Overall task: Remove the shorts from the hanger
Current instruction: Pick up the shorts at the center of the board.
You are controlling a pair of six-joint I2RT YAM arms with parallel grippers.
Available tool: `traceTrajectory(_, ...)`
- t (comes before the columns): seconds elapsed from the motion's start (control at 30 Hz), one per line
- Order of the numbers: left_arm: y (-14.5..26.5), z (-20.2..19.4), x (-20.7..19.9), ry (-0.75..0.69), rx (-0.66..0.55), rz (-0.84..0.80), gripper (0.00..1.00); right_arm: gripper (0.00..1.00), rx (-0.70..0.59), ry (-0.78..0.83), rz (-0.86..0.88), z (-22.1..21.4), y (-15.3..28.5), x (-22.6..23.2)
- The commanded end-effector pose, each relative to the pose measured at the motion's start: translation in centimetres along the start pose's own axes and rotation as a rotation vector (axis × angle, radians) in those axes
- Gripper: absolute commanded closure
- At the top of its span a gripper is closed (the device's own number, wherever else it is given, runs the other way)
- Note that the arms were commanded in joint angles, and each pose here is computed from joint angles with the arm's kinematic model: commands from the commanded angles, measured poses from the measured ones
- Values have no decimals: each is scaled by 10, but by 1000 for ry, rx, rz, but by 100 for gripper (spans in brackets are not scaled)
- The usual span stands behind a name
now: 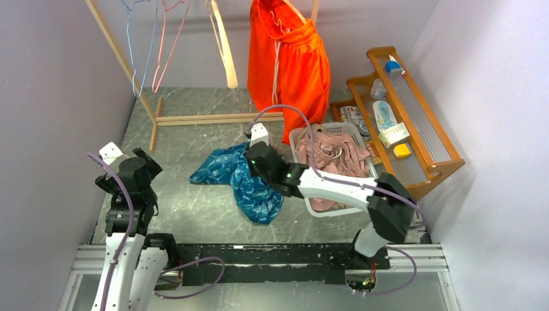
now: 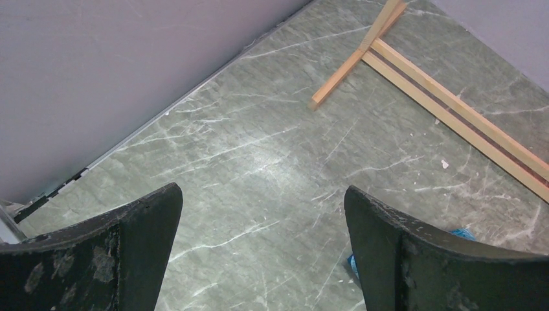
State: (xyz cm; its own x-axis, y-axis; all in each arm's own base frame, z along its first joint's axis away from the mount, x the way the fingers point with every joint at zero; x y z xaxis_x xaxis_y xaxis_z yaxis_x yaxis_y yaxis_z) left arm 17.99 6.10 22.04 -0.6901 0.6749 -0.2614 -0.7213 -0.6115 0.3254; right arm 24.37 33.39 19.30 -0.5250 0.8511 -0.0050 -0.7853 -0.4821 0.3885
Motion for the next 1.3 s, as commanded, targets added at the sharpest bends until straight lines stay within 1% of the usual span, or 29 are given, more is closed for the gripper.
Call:
traceTrajectory(0.0, 1, 10, -5, 25, -31, -25, 1, 87, 260, -74, -140, -39, -20, -24)
traceTrajectory(0.03, 1, 10, -5, 25, -32, -26, 1, 83, 298, -90, -125, -45, -24, -26)
traceTrajectory(0.07, 1, 10, -5, 25, -32, -29, 1, 76, 336, -106, -104, -51, -27, -28)
traceTrajectory(0.1, 1, 10, -5, 25, -32, -29, 1, 43, 367, -128, -94, -56, -28, -31)
traceTrajectory(0.13, 1, 10, -5, 24, -32, -31, 1, 32, 396, -139, -82, -60, -28, -31)
traceTrajectory(0.17, 1, 10, -5, 24, -33, -32, 1, 24, 411, -143, -80, -63, -28, -32)
traceTrajectory(0.23, 1, 10, -6, 20, -30, -35, 1, 2, 413, -146, -73, -65, -26, -33)
traceTrajectory(0.27, 1, 10, -6, 21, -31, -36, 1, 0, 409, -148, -67, -65, -25, -33)
traceTrajectory(0.37, 1, 10, -6, 20, -32, -38, 1, 0, 441, -154, -39, -71, -31, -32)
traceTrajectory(0.47, 0, 10, -6, 19, -32, -37, 1, 0, 491, -172, 7, -83, -43, -30)
traceTrajectory(0.53, 0, 10, -6, 17, -33, -41, 1, 0, 499, -186, 18, -87, -54, -30)
traceTrajectory(0.63, 0, 10, -7, 16, -32, -43, 1, 0, 499, -148, 7, -92, -75, -29)
traceTrajectory(0.7, 0, 10, -7, 14, -32, -43, 1, 0, 552, -86, -19, -102, -87, -26)
traceTrajectory(0.73, 0, 10, -7, 16, -33, -44, 1, 0, 605, -31, -66, -120, -96, -26)
traceTrajectory(0.8, 0, 10, -7, 16, -34, -44, 1, 0, 629, 47, -148, -137, -101, -21)
traceTrajectory(0.9, 1, 10, -6, 17, -38, -45, 1, 0, 683, 35, -160, -173, -100, -18)
traceTrajectory(0.93, 1, 11, -6, 17, -39, -44, 1, 5, 695, 35, -169, -182, -98, -18)
traceTrajectory(1.0, 1, 10, -6, 17, -41, -42, 1, 22, 714, 55, -200, -195, -94, -20)
traceTrajectory(1.07, 1, 10, -6, 16, -42, -46, 1, 35, 715, 71, -218, -202, -87, -22)
traceTrajectory(1.17, 0, 10, -8, 8, -40, -59, 1, 58, 686, 98, -228, -201, -76, -22)
traceTrajectory(1.2, 0, 10, -8, 6, -39, -62, 1, 68, 671, 104, -231, -198, -72, -23)
traceTrajectory(1.23, -1, 10, -9, 5, -38, -63, 1, 74, 654, 105, -229, -192, -69, -25)
traceTrajectory(1.27, -1, 10, -9, 5, -38, -63, 1, 78, 632, 104, -219, -186, -66, -25)
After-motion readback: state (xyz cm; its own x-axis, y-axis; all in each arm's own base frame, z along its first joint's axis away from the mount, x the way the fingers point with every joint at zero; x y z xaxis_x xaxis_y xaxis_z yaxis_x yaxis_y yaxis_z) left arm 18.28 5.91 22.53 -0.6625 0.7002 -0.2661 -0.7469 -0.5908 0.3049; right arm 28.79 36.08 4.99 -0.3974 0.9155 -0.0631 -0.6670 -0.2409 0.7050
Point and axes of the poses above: each gripper's point midway between its finger pads, its own y axis back along the fingers, its own x axis along the line the jaws close on, z = x × y, the point moved 5 cm from there along y, back along the fingers, and after that the axes turned 5 degrees about y, right-handed, at the moved point
